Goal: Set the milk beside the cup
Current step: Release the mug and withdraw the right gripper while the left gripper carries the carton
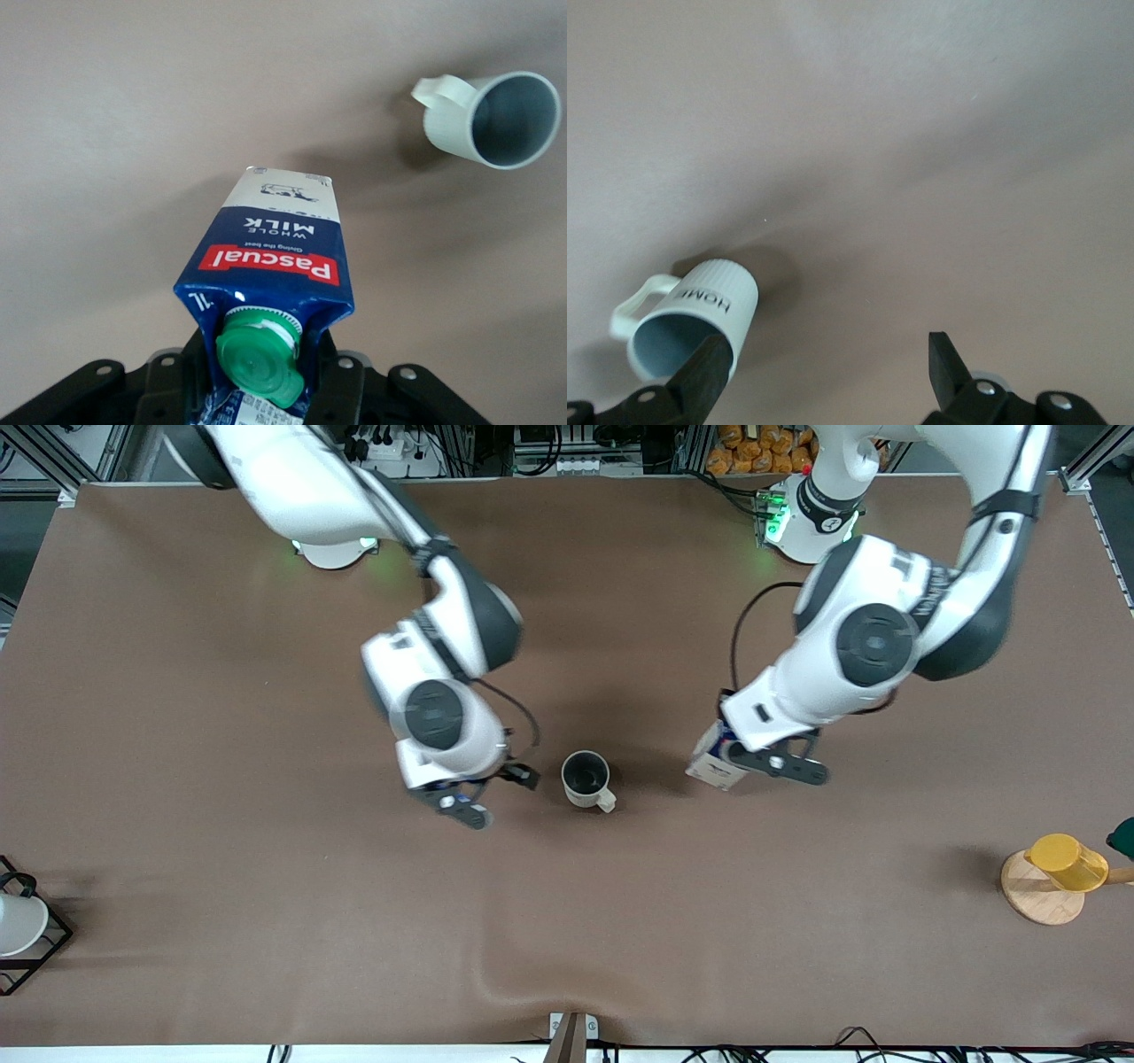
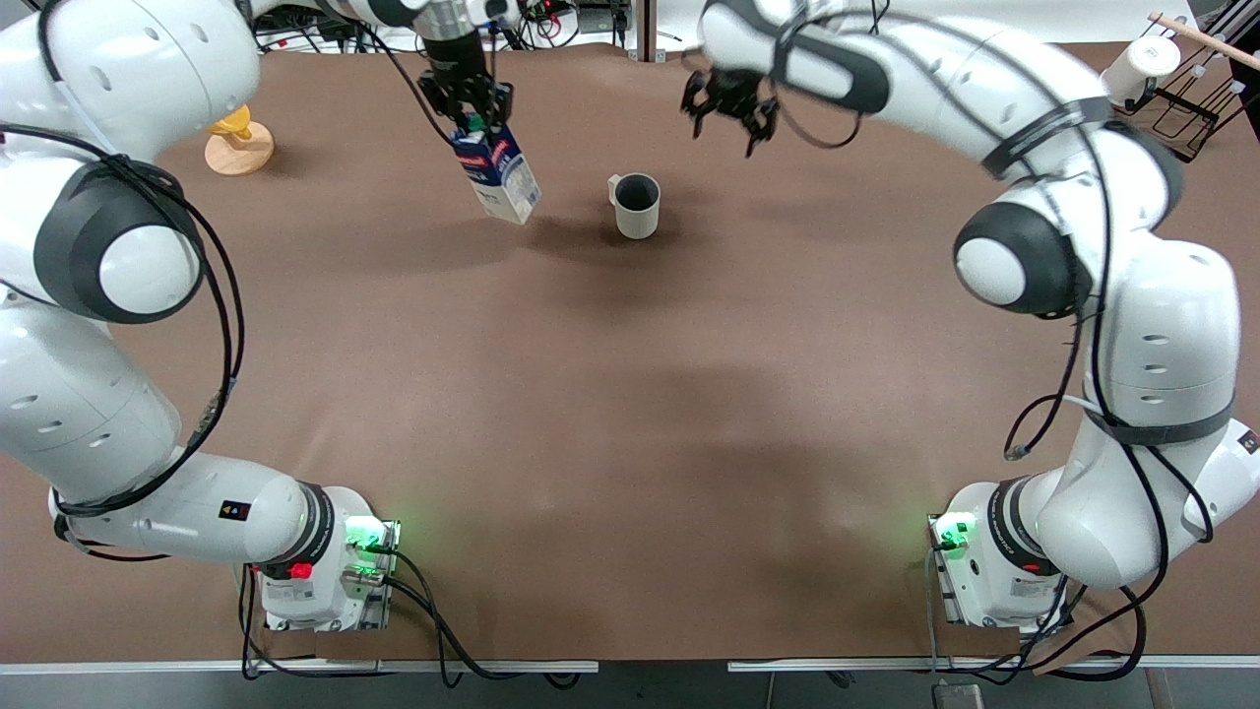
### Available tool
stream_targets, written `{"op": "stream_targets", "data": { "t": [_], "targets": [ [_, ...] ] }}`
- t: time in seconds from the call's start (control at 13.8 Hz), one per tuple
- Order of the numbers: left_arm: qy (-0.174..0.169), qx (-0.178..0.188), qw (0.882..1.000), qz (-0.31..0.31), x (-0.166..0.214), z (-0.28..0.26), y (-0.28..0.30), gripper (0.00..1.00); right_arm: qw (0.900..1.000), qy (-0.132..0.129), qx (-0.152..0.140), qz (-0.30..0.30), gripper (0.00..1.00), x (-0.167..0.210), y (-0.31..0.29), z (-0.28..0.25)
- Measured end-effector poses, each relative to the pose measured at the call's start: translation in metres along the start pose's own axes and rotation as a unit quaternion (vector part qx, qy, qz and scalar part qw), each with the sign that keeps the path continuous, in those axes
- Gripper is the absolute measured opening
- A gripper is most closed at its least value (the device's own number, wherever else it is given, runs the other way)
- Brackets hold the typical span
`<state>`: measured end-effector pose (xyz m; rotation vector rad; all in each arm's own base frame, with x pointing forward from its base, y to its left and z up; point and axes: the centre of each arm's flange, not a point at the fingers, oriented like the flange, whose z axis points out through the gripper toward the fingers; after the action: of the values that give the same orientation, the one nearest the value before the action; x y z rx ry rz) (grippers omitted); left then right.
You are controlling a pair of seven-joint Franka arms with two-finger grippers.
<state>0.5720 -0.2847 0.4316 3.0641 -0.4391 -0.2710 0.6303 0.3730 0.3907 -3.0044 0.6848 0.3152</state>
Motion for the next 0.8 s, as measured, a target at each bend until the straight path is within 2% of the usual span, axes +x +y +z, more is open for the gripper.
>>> {"op": "stream_targets", "data": {
  "t": [0.22, 0.51, 0.8],
  "targets": [
    [-0.012, 0.007, 1.0, -0.002, -0.008, 0.017, 0.054, 0.46, 0.999, -0.027, -0.004, -0.045, 1.0, 0.034, 0.068, -0.066],
    [-0.03, 0.018, 0.999, 0.022, -0.024, 0.042, 0.116, 0.46, 0.997, -0.019, 0.01, -0.075, 1.0, 0.067, 0.139, -0.127],
    [-0.052, 0.029, 0.998, 0.026, -0.028, 0.076, 0.146, 0.46, 0.992, -0.016, -0.004, -0.126, 1.0, 0.115, 0.235, -0.162]
  ]
}}
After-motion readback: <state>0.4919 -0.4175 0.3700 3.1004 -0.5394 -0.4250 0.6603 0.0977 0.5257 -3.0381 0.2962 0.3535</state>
